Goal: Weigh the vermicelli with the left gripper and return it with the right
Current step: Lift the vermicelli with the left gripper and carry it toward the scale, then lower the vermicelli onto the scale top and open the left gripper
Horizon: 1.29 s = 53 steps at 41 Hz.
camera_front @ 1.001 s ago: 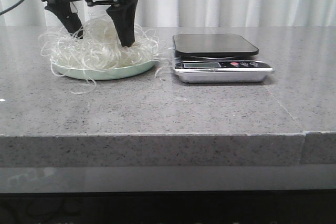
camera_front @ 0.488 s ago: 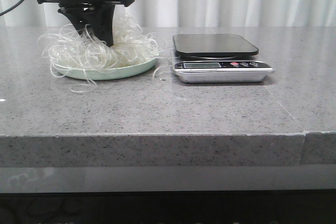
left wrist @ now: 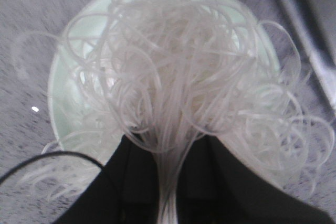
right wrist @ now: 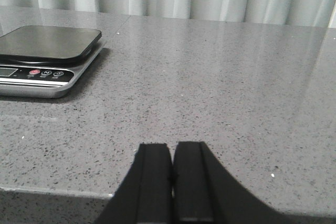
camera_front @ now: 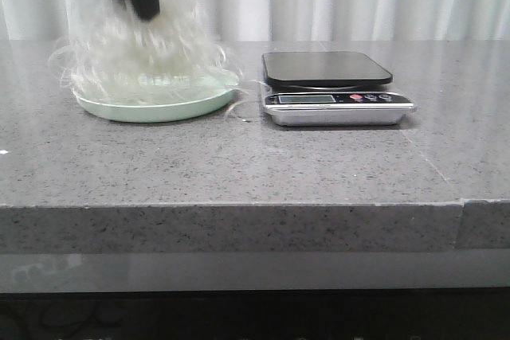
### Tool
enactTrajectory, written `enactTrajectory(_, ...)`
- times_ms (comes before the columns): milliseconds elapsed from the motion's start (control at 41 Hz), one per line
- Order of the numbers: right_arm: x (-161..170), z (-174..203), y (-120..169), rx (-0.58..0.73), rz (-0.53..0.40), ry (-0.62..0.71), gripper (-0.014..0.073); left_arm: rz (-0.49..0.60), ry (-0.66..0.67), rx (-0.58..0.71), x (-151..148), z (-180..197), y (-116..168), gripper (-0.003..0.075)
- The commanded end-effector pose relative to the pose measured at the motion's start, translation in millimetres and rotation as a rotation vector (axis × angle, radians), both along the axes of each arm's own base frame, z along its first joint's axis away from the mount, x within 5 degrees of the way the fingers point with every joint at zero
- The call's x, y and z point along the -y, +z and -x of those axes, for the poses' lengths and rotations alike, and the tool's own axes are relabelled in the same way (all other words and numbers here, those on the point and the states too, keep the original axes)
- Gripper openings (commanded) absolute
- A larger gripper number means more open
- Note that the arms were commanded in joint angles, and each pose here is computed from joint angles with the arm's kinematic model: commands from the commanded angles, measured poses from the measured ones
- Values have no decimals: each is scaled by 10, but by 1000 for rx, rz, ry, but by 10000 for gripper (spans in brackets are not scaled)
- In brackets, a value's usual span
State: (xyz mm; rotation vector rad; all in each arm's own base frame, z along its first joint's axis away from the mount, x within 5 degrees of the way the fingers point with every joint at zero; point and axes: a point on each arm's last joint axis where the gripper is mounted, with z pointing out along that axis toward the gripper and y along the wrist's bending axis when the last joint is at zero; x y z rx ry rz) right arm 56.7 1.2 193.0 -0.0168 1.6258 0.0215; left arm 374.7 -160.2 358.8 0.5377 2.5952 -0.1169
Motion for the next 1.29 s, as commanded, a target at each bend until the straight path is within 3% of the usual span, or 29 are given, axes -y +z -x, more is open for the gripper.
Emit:
enactTrajectory(0,-1,16,112,107,10,1,151,98,-9,222,-59,217,716,136)
enactTrajectory(195,-1,16,112,107,10,1,151,180,-13,380,-109,358,1245,136)
enactTrajectory(317,-1,16,112,107,10,1,151,303,-45,478,-75,479,1560,137)
enactTrajectory(537,-1,16,112,107,10,1,151,445,-134,580,202,617,1763,138)
enactTrajectory(708,-1,16,112,107,10,1,151,458,-180,538,516,525,1573,138)
enactTrajectory(928,-1,16,112,107,10,1,151,416,-196,411,862,247,1091,138)
enactTrajectory(1269,-1,16,113,108,10,1,151,359,-193,274,1112,-26,536,138)
